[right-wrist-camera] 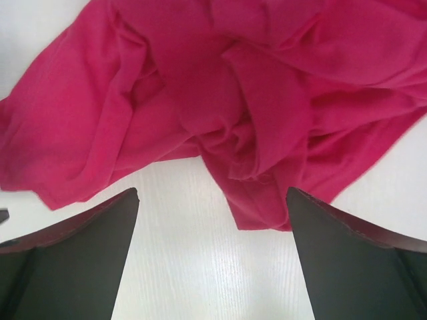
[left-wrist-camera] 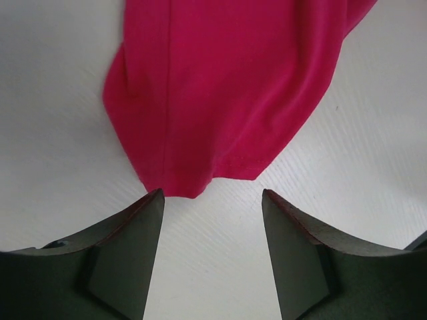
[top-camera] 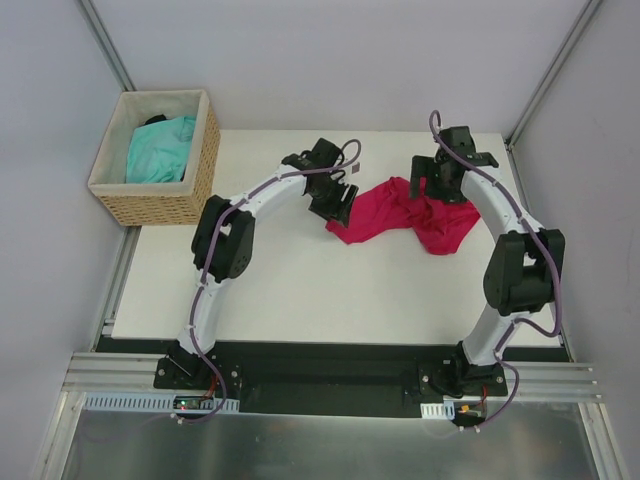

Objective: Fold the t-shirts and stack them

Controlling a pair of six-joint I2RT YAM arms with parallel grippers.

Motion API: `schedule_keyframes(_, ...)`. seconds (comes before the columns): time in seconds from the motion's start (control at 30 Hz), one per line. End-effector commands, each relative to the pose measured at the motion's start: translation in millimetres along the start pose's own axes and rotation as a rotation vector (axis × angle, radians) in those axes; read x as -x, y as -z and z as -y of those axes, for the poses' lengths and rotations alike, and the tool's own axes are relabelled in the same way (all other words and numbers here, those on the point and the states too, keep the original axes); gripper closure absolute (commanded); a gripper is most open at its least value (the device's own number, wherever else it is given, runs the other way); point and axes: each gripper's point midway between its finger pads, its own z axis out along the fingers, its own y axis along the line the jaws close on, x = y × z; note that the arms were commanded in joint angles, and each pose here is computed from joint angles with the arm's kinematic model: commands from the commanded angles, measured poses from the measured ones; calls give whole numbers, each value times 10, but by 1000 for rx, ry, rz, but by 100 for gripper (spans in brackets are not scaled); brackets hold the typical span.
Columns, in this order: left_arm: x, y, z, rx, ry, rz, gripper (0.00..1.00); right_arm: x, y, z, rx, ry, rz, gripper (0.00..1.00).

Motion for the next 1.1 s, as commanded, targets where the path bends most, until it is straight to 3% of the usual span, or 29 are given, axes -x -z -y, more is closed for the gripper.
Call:
schedule_keyframes(0.0,550,279,102,49,-81,177,39,279,243,-178,234,16,136,4)
schedule_keyframes(0.27,800,198,451,-93,-39,252,37,99,169,203,256,-112,122,4)
schedule_keyframes(0.37,570,25,522,-159,22,194,36,69,134,193,261,-124,111,4)
schedule_keyframes(0.6,-163,-322,328,-143,74,19,36,209,125,130,288,-149,118,4)
schedule_keyframes(0.87,-330,-455,311,-111,51,-25,37,275,240,56,320,-150,131,4)
schedule_keyframes(1.07,-467,-469,55,38,58,-74,39,255,324,97,293,-139,129,4)
